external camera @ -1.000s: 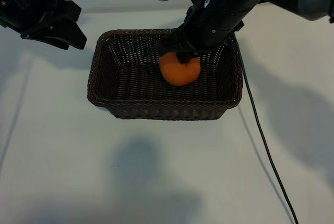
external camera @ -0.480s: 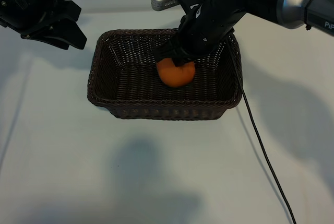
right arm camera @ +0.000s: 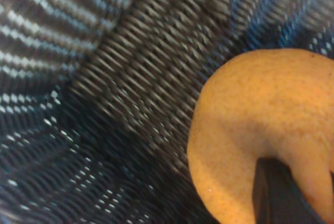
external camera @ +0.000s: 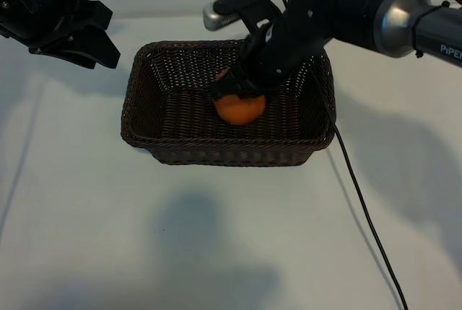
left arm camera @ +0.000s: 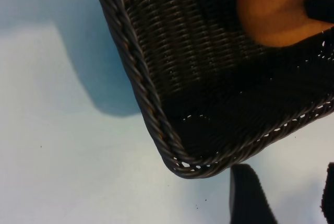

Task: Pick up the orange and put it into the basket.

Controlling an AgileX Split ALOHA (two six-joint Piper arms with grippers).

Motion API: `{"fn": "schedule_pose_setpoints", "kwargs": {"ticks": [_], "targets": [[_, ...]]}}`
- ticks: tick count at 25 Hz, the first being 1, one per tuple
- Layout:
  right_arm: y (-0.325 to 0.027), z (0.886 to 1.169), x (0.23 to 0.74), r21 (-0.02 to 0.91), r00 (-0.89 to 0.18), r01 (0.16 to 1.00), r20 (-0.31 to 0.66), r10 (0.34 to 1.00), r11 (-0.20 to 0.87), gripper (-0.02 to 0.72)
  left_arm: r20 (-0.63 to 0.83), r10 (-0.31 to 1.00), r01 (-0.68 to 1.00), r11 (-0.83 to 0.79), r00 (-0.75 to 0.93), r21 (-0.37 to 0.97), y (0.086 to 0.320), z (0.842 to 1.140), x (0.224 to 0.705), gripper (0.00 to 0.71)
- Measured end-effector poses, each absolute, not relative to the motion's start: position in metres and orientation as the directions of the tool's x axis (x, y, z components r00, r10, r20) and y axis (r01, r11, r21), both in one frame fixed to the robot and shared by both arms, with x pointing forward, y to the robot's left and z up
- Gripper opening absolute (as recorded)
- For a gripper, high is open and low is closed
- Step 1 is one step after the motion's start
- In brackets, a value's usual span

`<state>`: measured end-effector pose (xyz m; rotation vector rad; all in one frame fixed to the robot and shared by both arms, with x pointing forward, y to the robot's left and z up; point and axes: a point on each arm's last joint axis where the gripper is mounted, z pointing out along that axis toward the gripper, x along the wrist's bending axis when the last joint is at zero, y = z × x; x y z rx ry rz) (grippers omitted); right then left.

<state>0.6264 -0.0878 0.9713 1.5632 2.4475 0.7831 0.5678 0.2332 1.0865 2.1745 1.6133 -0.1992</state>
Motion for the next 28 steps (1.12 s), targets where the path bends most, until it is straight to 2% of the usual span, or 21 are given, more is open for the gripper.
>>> {"fn": "schedule_pose_setpoints", "kwargs": {"ticks": [10, 12, 15, 21, 24, 28], "targets": [[-0.0888, 0.9667, 0.6244, 0.482, -0.461, 0.807, 0.156, 0.874, 0.340, 0.085, -0.358, 0.879, 0.939, -0.237, 0.316, 0.249, 0.2332, 1.0865, 0.5678, 0.398], [-0.0888, 0.9667, 0.6243, 0.482, -0.470, 0.803, 0.151, 0.870, 0.350, 0.108, -0.358, 0.879, 0.939, -0.237, 0.316, 0.249, 0.2332, 1.0865, 0.5678, 0.398], [-0.0888, 0.9665, 0.6240, 0.481, -0.478, 0.799, 0.146, 0.866, 0.360, 0.217, -0.358, 0.879, 0.939, -0.237, 0.316, 0.249, 0.2332, 1.0865, 0.5678, 0.398], [-0.0888, 0.9665, 0.6239, 0.481, -0.481, 0.798, 0.145, 0.865, 0.363, 0.514, -0.358, 0.878, 0.939, -0.238, 0.317, 0.249, 0.2332, 1.0865, 0.5678, 0.398], [-0.0888, 0.9664, 0.6238, 0.480, -0.481, 0.799, 0.145, 0.865, 0.363, 0.572, -0.357, 0.877, 0.938, -0.241, 0.321, 0.250, 0.2332, 1.0865, 0.5678, 0.398], [-0.0889, 0.9663, 0.6235, 0.476, -0.481, 0.800, 0.146, 0.864, 0.365, 0.567, -0.353, 0.874, 0.934, -0.252, 0.332, 0.255, 0.2332, 1.0865, 0.5678, 0.398]]}}
